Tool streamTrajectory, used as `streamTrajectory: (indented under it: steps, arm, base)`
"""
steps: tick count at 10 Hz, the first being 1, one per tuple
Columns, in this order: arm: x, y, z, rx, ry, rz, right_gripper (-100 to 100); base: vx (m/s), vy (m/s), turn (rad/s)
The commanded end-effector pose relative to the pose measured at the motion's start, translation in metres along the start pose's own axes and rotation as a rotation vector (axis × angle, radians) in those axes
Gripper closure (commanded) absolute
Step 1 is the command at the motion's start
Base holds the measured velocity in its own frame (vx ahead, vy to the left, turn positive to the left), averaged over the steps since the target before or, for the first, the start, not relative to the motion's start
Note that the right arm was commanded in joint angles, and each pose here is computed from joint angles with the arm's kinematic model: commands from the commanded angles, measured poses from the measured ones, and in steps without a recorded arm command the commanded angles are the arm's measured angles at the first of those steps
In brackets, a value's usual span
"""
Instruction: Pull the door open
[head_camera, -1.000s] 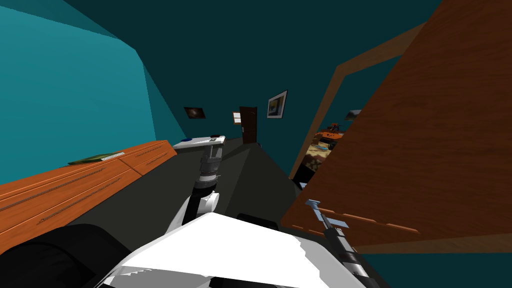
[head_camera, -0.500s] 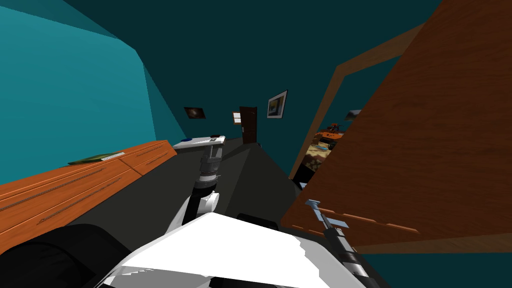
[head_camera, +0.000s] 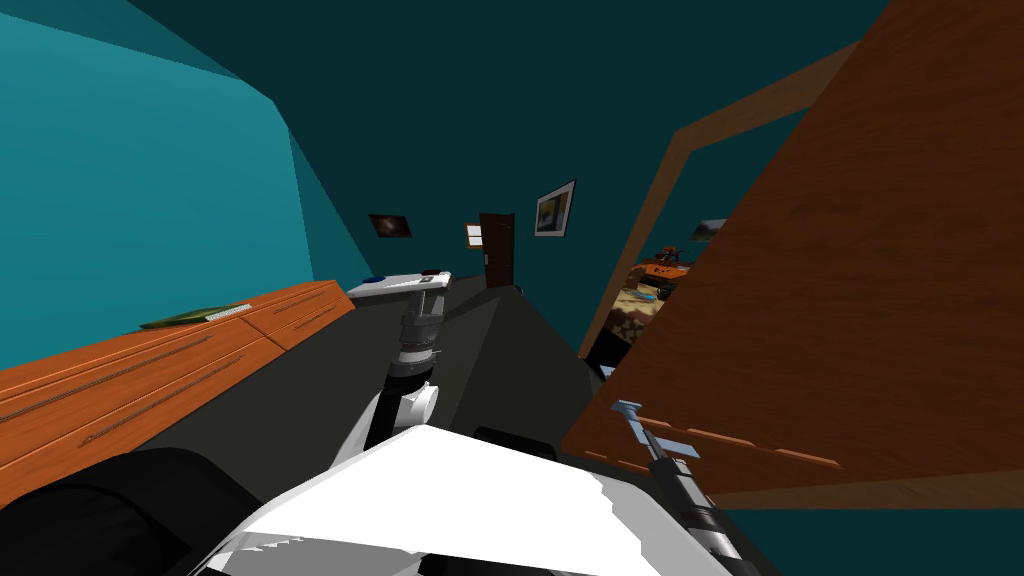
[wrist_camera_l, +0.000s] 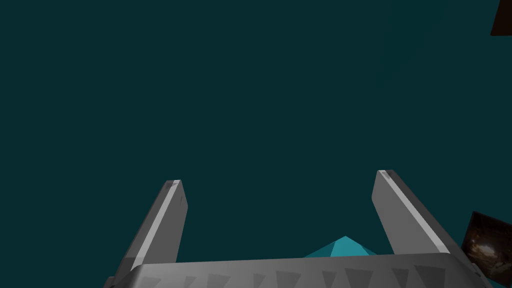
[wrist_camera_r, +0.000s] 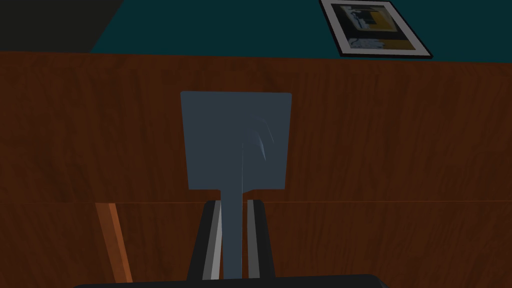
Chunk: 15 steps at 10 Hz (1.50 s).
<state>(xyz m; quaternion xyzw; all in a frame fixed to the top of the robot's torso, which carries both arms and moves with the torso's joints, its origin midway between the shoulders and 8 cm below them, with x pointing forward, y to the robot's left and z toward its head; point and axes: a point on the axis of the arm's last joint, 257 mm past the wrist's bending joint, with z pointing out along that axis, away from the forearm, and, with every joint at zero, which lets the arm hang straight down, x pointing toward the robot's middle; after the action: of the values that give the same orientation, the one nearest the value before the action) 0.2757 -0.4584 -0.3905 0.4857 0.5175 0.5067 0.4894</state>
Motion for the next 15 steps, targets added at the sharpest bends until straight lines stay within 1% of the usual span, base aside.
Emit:
streamTrajectory:
  steps: [1,5,6,15]
  arm:
    - [0.0033,-0.0004,-0.0003,-0.001,0.006,0.003,100]
    - [0.0033,-0.0004,-0.0003,-0.001,0.006,0.003,100]
    - [0.0024,-0.0007,-0.0035,-0.001,0.005,0.003,100]
    - [0.0024,-0.0007,-0.0035,-0.001,0.005,0.003,100]
  base:
    - [0.0,0.0,0.0]
    - [0.0,-0.003,-0.008]
    - [0.0,0.0,0.0]
    - [0.0,0.0,0.0]
